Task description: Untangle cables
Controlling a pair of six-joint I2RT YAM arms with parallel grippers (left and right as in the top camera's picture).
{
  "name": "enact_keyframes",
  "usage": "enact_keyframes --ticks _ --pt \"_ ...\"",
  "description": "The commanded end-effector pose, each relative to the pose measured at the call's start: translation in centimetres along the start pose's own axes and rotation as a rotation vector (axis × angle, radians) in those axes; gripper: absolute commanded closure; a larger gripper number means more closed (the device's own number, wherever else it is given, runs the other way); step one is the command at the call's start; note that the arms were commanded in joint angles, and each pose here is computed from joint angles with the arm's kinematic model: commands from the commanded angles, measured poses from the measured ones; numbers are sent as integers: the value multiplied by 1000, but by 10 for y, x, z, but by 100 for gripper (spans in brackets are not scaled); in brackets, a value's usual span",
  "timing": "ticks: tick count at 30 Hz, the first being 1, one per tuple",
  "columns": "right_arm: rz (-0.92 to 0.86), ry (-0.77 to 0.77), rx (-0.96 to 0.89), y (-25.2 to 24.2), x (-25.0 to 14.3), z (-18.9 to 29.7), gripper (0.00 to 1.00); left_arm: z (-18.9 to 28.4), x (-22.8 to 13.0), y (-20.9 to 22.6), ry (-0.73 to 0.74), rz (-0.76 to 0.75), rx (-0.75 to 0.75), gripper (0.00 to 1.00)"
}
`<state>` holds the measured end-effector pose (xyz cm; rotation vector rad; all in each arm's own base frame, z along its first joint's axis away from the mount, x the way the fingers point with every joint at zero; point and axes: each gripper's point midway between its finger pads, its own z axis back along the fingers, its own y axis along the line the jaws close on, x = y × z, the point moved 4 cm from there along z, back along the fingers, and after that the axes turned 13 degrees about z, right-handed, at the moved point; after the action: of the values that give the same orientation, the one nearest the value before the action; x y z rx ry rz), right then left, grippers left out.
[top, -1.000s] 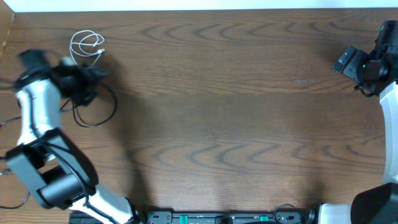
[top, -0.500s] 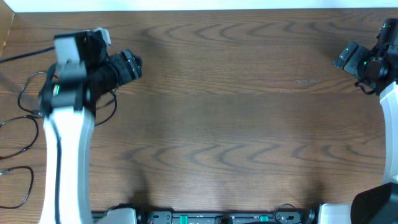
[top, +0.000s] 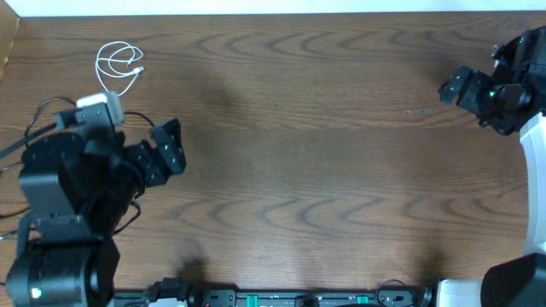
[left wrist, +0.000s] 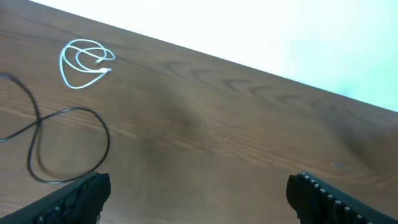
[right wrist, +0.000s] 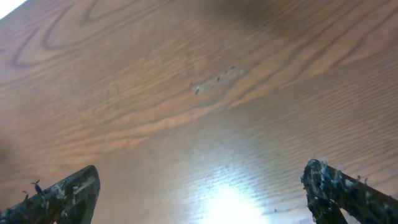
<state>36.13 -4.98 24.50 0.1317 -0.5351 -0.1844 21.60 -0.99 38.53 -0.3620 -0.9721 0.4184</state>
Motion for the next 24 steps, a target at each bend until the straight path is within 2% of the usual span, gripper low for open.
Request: enact_keyframes --ticks 1,10,17,24 --pt "83 -72 42 18 -3 37 1 -1 0 5 -2 -9 38 4" --pt "223 -189 36 44 -44 106 1 -8 -3 4 34 -5 27 3" --pt "301 -305 107 57 -94 123 1 -11 -3 4 42 -3 32 3" --pt "273 -340 172 63 -111 136 1 -12 -3 4 45 -3 33 3"
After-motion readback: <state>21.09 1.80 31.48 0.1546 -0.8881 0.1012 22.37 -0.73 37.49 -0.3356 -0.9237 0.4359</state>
